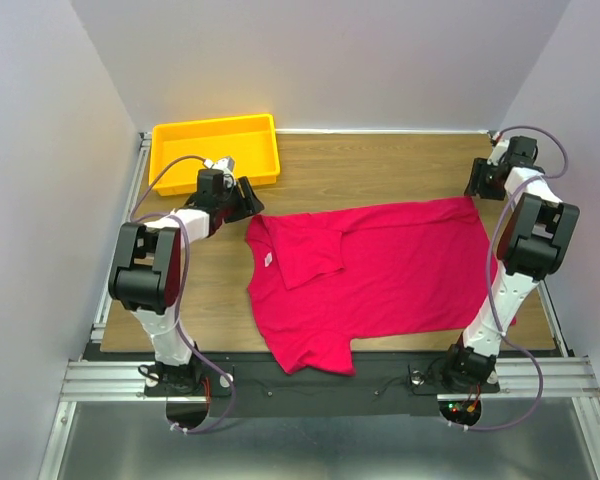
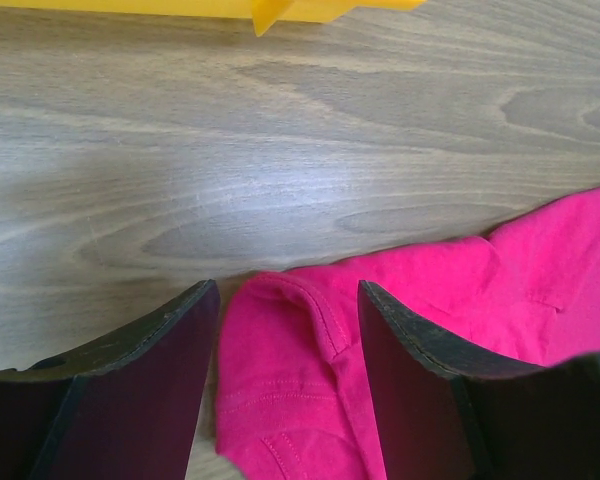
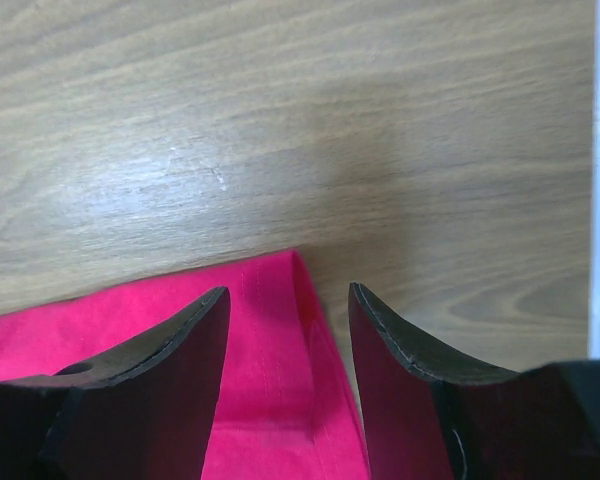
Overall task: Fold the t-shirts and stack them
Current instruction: Fold the tshirt
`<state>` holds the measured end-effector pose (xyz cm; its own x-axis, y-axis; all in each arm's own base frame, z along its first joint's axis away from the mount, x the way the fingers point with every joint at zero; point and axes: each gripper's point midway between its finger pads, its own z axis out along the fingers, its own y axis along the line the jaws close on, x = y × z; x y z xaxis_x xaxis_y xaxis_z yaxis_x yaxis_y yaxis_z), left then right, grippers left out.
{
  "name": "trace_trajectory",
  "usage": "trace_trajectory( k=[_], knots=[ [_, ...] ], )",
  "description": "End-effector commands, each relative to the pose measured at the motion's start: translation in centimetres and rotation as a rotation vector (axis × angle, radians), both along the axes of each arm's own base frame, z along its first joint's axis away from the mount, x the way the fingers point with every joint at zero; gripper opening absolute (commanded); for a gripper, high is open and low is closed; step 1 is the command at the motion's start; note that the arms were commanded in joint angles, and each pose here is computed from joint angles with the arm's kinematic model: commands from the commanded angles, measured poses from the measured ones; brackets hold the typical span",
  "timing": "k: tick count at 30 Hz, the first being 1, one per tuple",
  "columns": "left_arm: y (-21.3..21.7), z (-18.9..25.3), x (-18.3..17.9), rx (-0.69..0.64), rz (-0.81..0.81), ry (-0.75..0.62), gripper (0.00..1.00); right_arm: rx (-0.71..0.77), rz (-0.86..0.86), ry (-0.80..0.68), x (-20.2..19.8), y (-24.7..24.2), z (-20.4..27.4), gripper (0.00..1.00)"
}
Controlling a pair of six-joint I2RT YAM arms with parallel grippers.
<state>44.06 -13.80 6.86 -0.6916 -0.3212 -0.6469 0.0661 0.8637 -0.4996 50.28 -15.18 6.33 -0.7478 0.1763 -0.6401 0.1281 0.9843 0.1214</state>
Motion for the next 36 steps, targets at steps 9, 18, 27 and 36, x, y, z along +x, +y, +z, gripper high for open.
trace_trajectory(
  k=[9,18,27,36],
  knots=[
    [-2.1,-0.2,1.1,0.022,-0.079,0.017,0.7,0.035,0.037,-0.022,1.2,0.3,-0.5,0.57],
    [-1.5,-1.9,0.1,0.086,-0.063,0.078,0.61,0.051,0.039,-0.032,1.6,0.5,-0.2,0.57],
    [-1.0,-2.3,0.9,0.132,-0.05,0.092,0.23,0.048,0.042,-0.032,1.5,0.5,-0.2,0.57],
    [0.3,-0.2,1.7,0.203,-0.02,0.037,0.0,0.029,0.033,-0.057,2.0,0.1,1.0,0.57]
  ],
)
